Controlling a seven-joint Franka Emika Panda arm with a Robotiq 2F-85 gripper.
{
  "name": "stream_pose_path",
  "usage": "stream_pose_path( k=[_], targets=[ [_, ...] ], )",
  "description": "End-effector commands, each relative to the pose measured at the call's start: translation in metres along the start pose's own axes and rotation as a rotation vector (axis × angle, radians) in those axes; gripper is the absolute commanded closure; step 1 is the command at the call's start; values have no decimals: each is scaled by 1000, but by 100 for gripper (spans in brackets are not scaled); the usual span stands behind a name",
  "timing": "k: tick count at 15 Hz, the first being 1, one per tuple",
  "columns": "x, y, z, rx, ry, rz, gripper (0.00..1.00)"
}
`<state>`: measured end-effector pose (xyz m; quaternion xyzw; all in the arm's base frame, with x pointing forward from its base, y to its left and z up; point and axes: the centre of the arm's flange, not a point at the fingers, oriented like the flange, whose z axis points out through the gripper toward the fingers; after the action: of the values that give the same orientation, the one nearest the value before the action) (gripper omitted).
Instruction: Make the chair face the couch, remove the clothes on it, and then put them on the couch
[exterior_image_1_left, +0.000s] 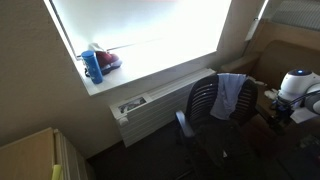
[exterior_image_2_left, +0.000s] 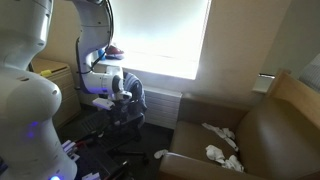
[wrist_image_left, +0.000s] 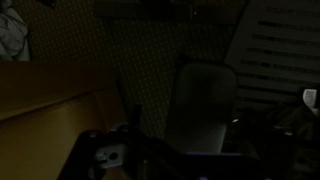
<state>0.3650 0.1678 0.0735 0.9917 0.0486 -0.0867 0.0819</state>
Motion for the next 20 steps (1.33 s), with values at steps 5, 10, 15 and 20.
stream_pose_path(
  k=[5, 10, 15, 20],
  targets=[
    [12, -1, 14, -7, -12, 31, 0],
    [12, -4, 8, 2, 2, 34, 47],
    [24, 8, -3, -89, 30, -83, 66],
    [77, 29, -47, -152, 2, -256, 66]
  ],
)
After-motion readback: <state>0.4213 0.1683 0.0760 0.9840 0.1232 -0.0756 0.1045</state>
